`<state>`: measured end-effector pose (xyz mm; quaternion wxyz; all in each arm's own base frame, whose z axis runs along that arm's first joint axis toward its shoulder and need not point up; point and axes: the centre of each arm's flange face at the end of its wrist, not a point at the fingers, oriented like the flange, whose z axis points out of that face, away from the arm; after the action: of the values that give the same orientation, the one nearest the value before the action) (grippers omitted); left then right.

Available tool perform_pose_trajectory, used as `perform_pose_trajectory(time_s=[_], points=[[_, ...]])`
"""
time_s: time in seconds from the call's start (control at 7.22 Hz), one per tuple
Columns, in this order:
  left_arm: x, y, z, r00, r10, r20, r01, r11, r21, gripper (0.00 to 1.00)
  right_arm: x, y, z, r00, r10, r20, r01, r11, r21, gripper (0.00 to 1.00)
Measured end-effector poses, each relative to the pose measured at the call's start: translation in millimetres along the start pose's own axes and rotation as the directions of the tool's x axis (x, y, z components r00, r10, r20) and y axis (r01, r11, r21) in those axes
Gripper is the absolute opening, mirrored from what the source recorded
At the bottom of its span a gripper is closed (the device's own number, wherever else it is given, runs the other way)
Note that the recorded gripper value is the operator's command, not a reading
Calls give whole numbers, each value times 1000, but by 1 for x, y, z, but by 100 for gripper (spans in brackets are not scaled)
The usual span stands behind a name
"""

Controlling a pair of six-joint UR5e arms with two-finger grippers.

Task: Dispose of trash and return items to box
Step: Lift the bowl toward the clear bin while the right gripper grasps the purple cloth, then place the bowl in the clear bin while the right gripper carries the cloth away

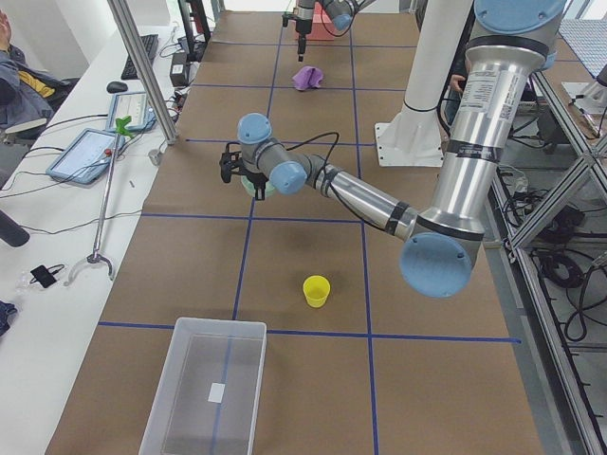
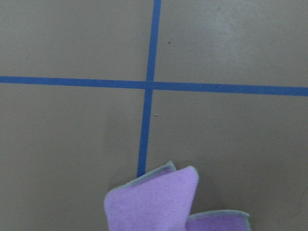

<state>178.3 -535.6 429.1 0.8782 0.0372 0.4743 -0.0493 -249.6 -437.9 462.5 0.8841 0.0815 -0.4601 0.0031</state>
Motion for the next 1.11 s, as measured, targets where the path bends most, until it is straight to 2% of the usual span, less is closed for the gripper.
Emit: perform_pose_trajectory(time_s=[0.14, 0.28, 0.42, 0.55, 0.83, 1.11], points=[[-57, -9, -16, 998, 55, 35, -56, 998, 17, 0, -17, 10, 10, 1000, 6, 2, -6, 1000, -4, 89], [-111, -20, -32, 994, 85, 71, -87, 996, 34, 0, -30, 23, 25, 1000, -3, -14, 3, 1000, -3, 47], [-166, -33, -47, 989, 104, 107, -109, 993, 47, 0, -36, 31, 36, 999, -13, -32, 13, 1000, 0, 9], [-226, -46, -61, 981, 134, 142, -142, 989, 48, 0, -35, 35, 40, 999, -16, -44, 16, 1000, 1, 0], [-350, -62, -76, 959, 199, 201, -205, 979, 10, 0, -31, 38, 39, 999, -13, -51, 13, 1000, 1, 0], [-442, -56, -68, 931, 192, 309, -193, 981, -27, 0, -27, 29, 24, 999, 9, -47, -8, 1000, 13, 0]])
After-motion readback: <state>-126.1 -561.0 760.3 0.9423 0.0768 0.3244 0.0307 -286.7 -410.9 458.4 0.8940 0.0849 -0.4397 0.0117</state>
